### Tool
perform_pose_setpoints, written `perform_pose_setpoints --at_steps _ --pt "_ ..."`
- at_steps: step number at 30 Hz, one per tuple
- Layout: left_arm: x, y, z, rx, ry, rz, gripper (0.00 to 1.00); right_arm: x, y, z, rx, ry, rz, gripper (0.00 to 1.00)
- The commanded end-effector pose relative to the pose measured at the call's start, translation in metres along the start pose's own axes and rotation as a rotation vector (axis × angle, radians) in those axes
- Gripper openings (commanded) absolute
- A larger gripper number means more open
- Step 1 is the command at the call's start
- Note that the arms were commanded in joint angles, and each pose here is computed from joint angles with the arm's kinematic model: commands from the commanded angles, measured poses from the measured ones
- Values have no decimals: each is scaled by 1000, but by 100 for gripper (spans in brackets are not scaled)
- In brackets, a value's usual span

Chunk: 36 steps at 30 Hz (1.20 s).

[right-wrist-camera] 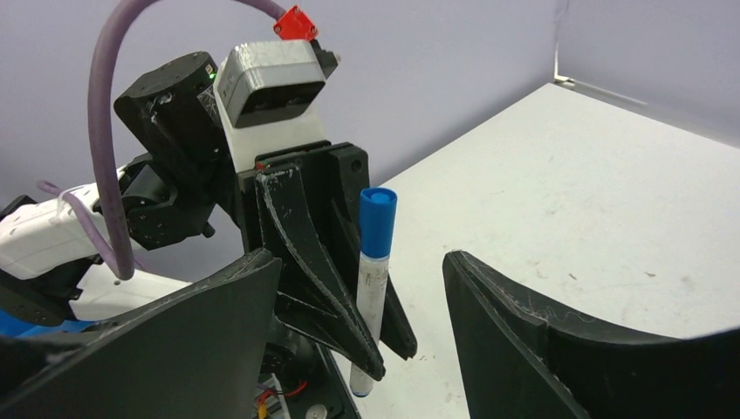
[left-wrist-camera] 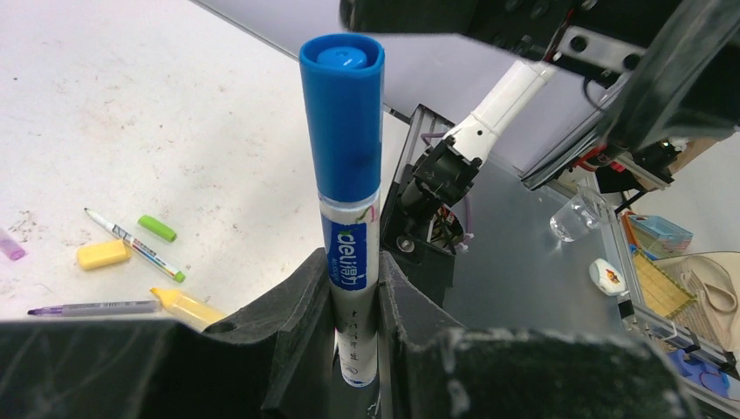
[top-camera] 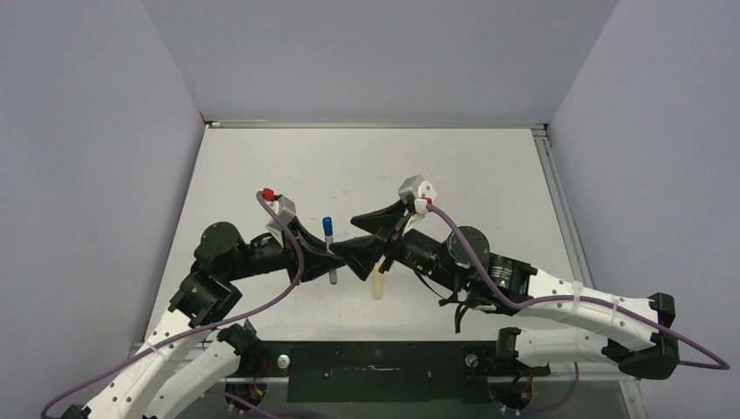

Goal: Insert the pens into the pen caps

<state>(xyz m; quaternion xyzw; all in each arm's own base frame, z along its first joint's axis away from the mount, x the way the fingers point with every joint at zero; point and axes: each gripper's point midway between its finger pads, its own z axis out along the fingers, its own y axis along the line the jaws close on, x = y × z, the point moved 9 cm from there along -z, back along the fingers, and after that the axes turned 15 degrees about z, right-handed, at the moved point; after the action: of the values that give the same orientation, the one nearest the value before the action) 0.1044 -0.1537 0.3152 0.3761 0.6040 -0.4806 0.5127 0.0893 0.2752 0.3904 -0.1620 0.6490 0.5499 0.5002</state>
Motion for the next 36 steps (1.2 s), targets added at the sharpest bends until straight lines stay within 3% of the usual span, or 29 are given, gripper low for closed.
perform_pose_setpoints --at_steps 1,27,36 --pt "-9 0 -3 -18 -11 65 0 -23 8 1 56 -30 -46 69" --pt "4 -1 -11 -56 28 76 0 -7 16 50 91 93 9 37" --pt "1 0 -10 -56 28 77 0 1 14 53 90 131 12 34"
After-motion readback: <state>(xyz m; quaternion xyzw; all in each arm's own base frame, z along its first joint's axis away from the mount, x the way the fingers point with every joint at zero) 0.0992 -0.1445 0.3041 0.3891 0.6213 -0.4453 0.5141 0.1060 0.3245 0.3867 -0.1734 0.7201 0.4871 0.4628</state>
